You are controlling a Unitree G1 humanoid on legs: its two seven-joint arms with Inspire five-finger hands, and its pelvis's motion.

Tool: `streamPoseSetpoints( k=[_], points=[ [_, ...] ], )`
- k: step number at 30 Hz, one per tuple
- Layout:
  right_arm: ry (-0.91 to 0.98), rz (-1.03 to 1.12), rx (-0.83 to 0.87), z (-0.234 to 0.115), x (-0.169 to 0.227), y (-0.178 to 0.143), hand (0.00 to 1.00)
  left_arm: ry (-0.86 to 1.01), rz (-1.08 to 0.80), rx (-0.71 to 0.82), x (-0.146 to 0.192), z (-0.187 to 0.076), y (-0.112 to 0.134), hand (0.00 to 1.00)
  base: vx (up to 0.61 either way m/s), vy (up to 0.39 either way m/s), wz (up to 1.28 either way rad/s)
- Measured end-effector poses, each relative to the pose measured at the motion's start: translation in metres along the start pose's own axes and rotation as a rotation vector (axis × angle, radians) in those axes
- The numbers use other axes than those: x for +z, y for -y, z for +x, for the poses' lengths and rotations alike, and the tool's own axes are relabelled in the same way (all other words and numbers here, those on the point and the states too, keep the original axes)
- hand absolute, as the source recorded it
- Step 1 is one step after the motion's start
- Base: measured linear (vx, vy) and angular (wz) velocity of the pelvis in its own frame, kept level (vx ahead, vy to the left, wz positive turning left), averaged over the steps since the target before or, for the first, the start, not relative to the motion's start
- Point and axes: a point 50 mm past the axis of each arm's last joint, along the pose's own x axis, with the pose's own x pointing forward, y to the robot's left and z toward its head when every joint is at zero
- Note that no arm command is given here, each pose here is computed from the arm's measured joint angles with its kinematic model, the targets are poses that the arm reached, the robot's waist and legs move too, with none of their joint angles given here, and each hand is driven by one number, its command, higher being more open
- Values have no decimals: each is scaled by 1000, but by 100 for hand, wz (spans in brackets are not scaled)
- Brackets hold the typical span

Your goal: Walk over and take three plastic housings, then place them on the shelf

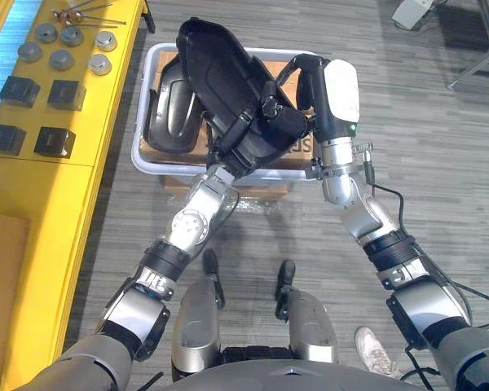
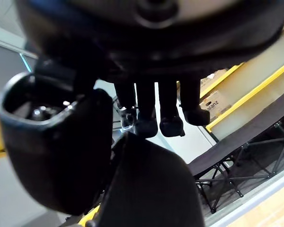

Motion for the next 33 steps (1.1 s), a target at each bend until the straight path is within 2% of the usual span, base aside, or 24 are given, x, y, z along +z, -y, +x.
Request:
streamPoseSetpoints(
  k=[2, 3, 6, 11, 16, 19, 23, 26, 28, 31, 33],
  points=[
    [-22, 14, 10, -8, -3, -4, 0, -4, 5, 15, -5, -4, -6, 0, 47, -9, -2],
    [-26, 18, 15, -11, -3, -5, 100, -3, 8, 19, -7, -6, -8, 0, 84, -7, -2],
    [-56, 53, 24, -27, -5, -7, 100, 0, 15, 33, -17, -14, -14, 0, 76, 3, 0],
    [-156, 140, 37, -55, -12, -13, 100, 40, 175, 70, -19, -28, -21, 0, 48, -2, -1],
    [-241, 273, -3, -86, -4, -6, 100, 129, 309, 65, -26, -58, -16, 0, 71, -9, -7],
    [-323, 356, -36, -96, -4, -4, 100, 209, 438, 32, -20, -66, -5, 0, 36, 4, -9],
    [-491, 545, -82, -114, -14, 4, 100, 345, 754, -41, -5, -75, 13, 0, 1, 1, -3],
    [-544, 645, -91, -124, -18, 10, 100, 391, 842, -2, 3, -86, 3, 0, -26, 6, -9],
    [-573, 703, -23, -135, -21, 9, 100, 399, 906, 48, 2, -96, -8, 0, -21, 6, -5],
    [-698, 910, -71, -162, -35, 18, 100, 444, 1070, 198, 11, -112, -27, 0, 0, 0, 0],
    [-761, 946, -136, -182, -45, 30, 100, 499, 1147, 327, 25, -126, -42, 0, 0, 0, 0]
  ],
)
